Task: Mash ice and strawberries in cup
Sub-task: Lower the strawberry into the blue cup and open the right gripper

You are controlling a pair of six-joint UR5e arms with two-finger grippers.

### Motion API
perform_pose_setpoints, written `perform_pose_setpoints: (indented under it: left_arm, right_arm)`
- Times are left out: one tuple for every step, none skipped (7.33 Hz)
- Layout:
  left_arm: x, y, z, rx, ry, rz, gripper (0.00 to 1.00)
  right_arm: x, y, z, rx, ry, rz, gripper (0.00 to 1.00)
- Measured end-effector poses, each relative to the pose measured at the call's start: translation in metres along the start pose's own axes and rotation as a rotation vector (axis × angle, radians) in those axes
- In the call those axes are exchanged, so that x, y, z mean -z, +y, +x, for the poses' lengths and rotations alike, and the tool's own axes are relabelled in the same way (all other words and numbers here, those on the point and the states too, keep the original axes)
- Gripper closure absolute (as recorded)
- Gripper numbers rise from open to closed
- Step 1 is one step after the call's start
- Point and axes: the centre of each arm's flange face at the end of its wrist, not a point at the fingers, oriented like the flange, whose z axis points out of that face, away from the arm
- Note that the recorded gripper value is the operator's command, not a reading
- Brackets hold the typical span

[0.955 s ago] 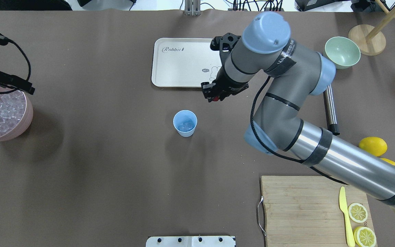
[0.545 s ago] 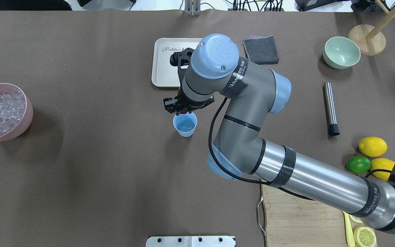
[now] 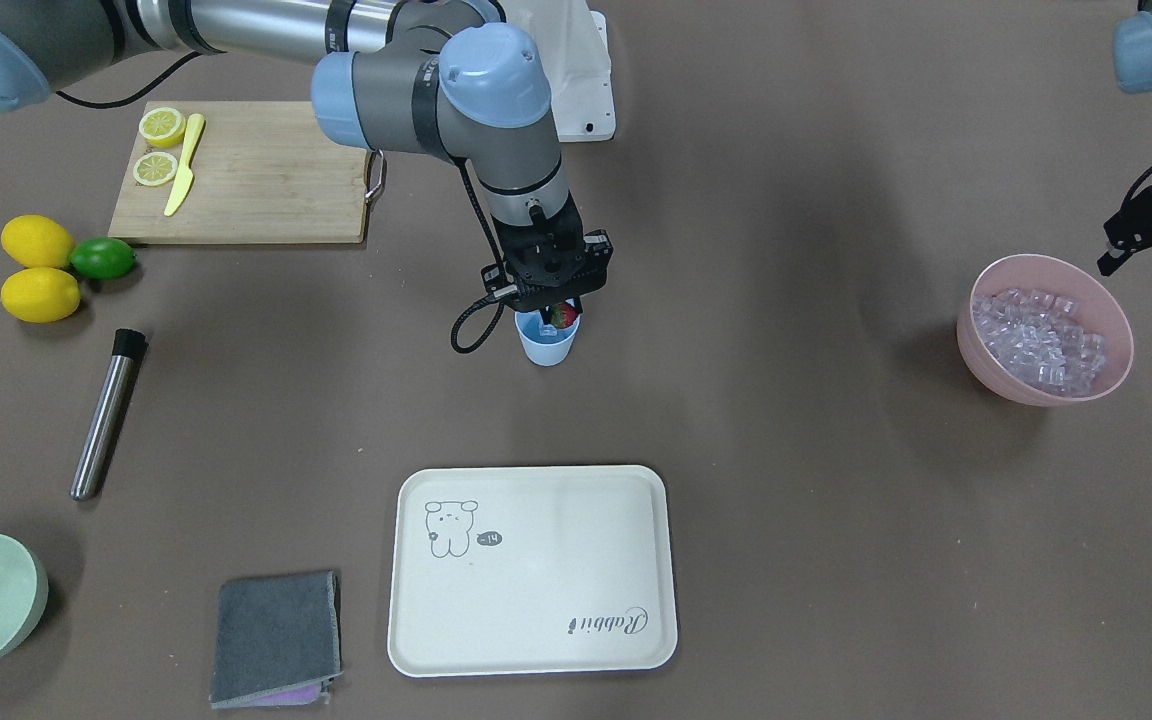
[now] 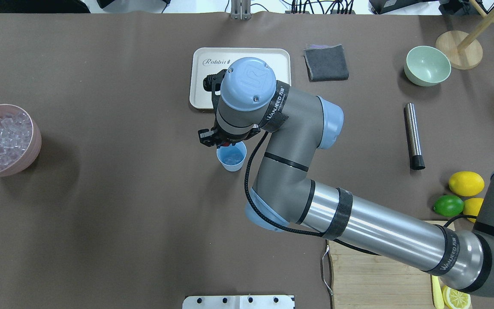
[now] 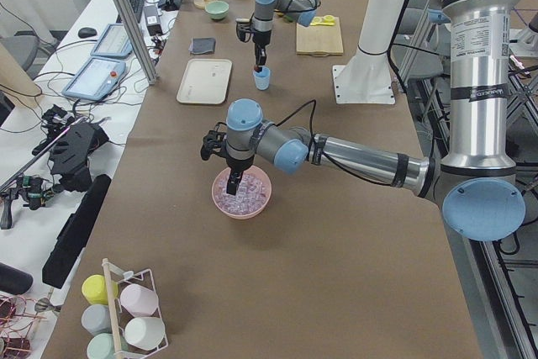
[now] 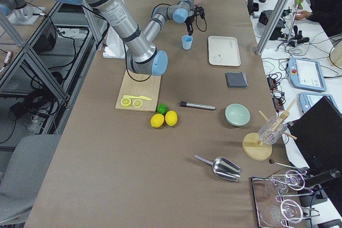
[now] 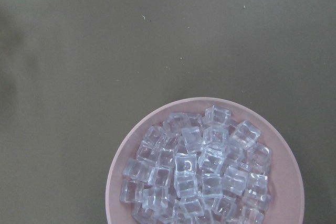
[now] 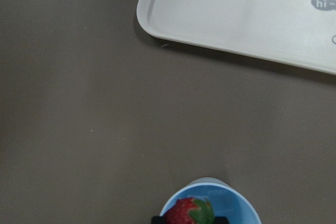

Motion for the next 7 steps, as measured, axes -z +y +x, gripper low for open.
perform_pose_setpoints:
  left_arm:
    - [0.001,0.000,0.000,0.004,0.001,0.002,0.02]
    - [0.001,-0.002,0.000,0.007,0.002,0.003,0.02]
    - [0.000,-0.003,-0.001,0.010,0.000,-0.001,0.02]
    - [-0.004,-0.003,-0.008,0.022,-0.007,-0.010,0.02]
    - [-0.007,-0.001,-0.017,0.039,-0.014,-0.016,0.02]
    - [-0.007,0.001,-0.025,0.054,-0.019,-0.017,0.02]
    - [-0.004,0.002,-0.028,0.061,-0.021,-0.013,0.02]
  right_arm:
    - [-0.005,0.005,0.005,-0.005,0.012,-0.010,0.00]
    - [-0.007,0.010,0.012,-0.007,0.019,-0.018,0.00]
    - [-0.007,0.015,0.021,-0.006,0.021,-0.023,0.00]
    - [-0.001,0.018,0.038,-0.009,0.022,-0.025,0.00]
    - [0.007,0.012,0.060,-0.027,0.027,-0.029,0.00]
    - [0.017,0.000,0.088,-0.054,0.028,-0.034,0.00]
    - [0.028,-0.014,0.125,-0.083,0.029,-0.042,0.00]
